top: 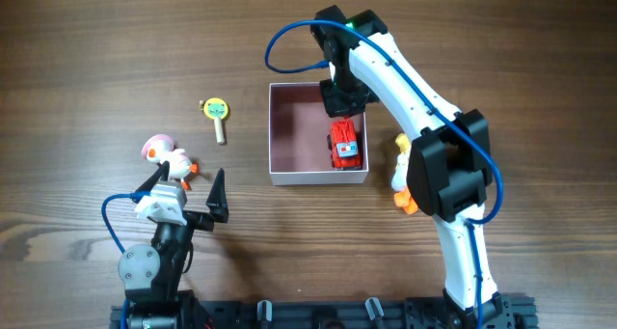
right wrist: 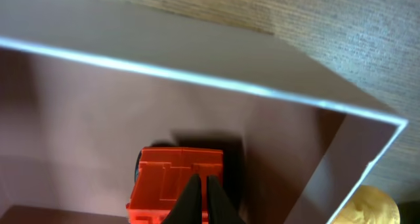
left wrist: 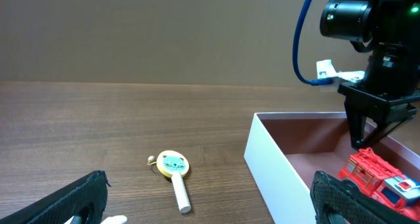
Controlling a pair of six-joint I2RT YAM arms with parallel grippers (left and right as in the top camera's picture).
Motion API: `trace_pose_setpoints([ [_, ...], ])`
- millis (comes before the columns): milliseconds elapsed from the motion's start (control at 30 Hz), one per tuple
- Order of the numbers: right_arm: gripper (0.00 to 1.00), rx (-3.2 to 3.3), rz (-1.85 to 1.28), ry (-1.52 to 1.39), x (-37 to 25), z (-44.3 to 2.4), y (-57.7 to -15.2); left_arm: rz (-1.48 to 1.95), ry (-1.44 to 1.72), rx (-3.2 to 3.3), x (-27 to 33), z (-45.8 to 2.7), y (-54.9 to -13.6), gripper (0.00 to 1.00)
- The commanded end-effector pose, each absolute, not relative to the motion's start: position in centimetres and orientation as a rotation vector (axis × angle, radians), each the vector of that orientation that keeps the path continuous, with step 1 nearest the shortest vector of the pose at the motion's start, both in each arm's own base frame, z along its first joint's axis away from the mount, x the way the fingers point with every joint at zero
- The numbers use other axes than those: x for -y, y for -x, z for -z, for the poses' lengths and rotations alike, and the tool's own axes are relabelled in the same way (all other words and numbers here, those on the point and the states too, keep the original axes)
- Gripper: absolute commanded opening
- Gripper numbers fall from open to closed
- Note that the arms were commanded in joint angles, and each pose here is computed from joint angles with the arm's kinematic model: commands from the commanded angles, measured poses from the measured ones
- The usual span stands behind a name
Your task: Pack container
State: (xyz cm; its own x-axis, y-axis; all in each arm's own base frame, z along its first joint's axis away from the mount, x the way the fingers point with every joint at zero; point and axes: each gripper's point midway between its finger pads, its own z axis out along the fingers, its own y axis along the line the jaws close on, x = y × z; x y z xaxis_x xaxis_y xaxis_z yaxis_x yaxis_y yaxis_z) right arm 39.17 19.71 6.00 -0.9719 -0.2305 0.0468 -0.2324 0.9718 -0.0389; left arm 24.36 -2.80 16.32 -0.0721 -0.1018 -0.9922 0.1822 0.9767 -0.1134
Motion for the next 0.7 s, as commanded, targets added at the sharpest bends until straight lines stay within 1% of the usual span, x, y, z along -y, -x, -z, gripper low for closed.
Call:
trace_pose_setpoints([
  [0,0.04,3.036,-0.095,-0.369,-19.4,-5.01,-38.54,0.24,-0.059,-1.628,2.87,-16.18,-24.33,1.0],
  [667,0.04,3.0,-0.161,-0.372,-18.43,-5.17,-37.8,0.24,-0.059,-1.628,2.87,-16.18,-24.33,1.0],
])
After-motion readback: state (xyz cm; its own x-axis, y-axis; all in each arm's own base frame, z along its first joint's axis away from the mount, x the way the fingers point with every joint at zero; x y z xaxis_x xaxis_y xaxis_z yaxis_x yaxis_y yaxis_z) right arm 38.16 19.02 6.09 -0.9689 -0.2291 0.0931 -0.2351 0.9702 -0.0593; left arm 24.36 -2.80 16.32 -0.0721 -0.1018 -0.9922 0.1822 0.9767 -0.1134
